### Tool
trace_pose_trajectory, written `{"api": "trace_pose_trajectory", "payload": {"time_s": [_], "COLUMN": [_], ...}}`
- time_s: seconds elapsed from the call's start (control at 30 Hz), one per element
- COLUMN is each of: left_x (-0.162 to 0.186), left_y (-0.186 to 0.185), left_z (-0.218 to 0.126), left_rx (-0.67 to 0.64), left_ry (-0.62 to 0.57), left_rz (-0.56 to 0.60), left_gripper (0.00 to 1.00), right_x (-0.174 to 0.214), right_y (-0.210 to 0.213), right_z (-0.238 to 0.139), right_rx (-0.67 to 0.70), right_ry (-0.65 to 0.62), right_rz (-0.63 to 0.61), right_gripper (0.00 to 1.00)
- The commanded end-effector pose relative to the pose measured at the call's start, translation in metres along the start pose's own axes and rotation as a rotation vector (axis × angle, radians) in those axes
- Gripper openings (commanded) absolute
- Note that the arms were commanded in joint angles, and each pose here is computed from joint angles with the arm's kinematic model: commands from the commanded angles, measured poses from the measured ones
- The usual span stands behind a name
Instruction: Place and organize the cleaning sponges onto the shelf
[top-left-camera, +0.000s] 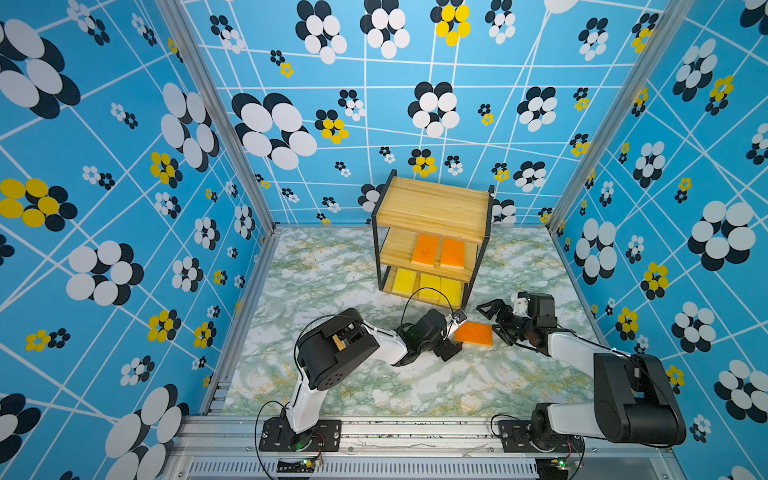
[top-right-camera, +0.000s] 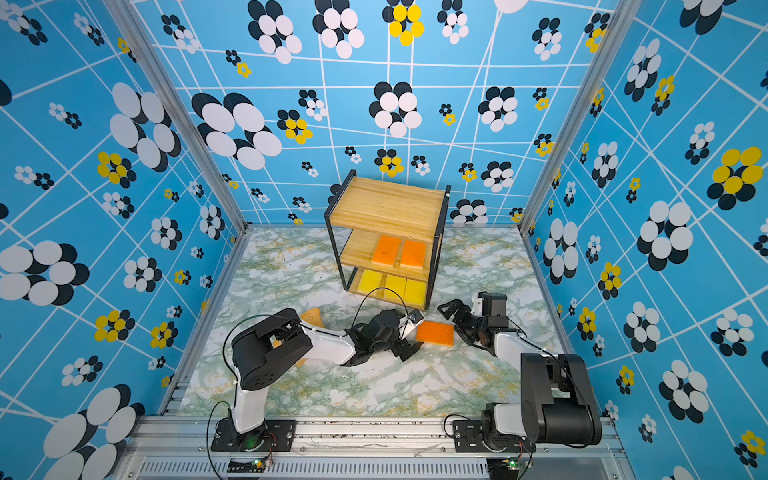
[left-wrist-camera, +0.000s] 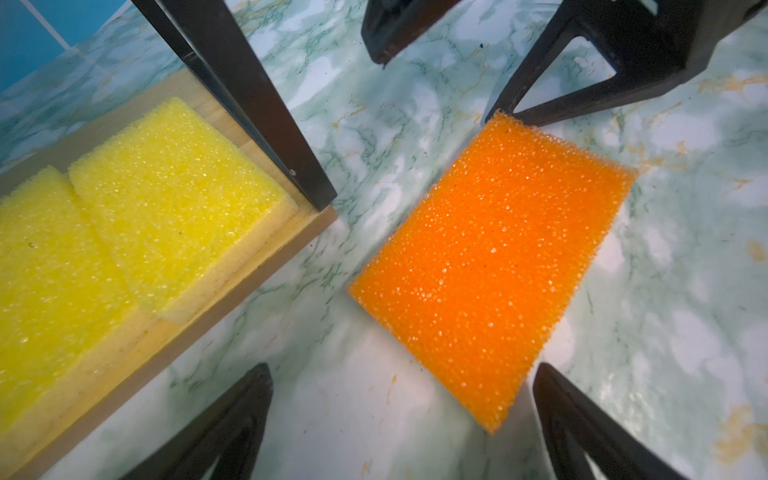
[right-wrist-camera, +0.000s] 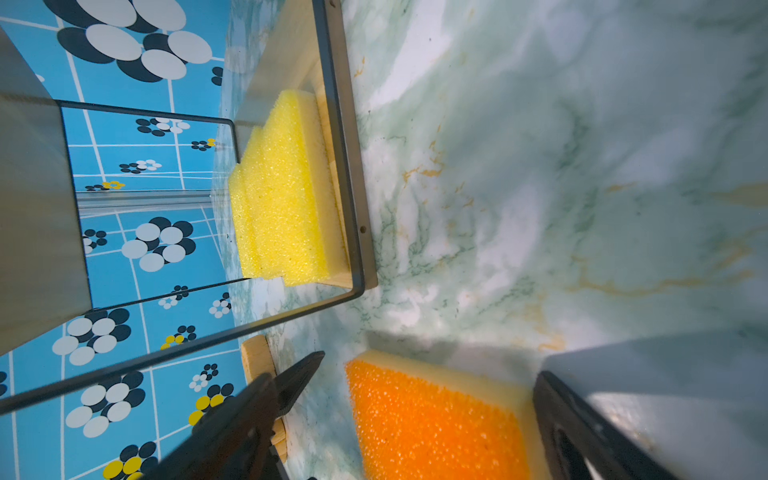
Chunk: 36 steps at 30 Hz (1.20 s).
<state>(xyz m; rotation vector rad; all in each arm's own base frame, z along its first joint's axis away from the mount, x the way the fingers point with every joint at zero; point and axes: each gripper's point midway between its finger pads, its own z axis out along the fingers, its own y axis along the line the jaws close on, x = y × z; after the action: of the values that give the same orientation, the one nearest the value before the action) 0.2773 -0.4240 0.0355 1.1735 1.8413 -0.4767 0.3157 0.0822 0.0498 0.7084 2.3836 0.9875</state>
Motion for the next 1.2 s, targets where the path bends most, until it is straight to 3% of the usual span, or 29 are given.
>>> {"api": "trace_pose_trajectory", "payload": {"time_s": [0.0,0.7,1.17], "left_x": [-0.02,-0.034,-0.022], "left_y": [-0.008,-0.023,-0.025], "left_z": [-0.003,0.011,0.023], "left_rx": [0.048,0.105,0.139], "left_ry": [-0.035,-0.062,-0.05], "left_rz": [0.037,0.125,0.097], "left_gripper": [0.99,0.99,0.99], "right_x": [0.011,0.012,0.014], "right_y": [-0.018,-0.018,-0.023], "right_z": [0.005,0.009,0.013], "right_rx": [0.052,0.035,0.045], "right_ry": [0.041,0.051,0.064], "right_rz": [0.02,0.035,0.034], "right_gripper": [0.99,0.99,0.99]}}
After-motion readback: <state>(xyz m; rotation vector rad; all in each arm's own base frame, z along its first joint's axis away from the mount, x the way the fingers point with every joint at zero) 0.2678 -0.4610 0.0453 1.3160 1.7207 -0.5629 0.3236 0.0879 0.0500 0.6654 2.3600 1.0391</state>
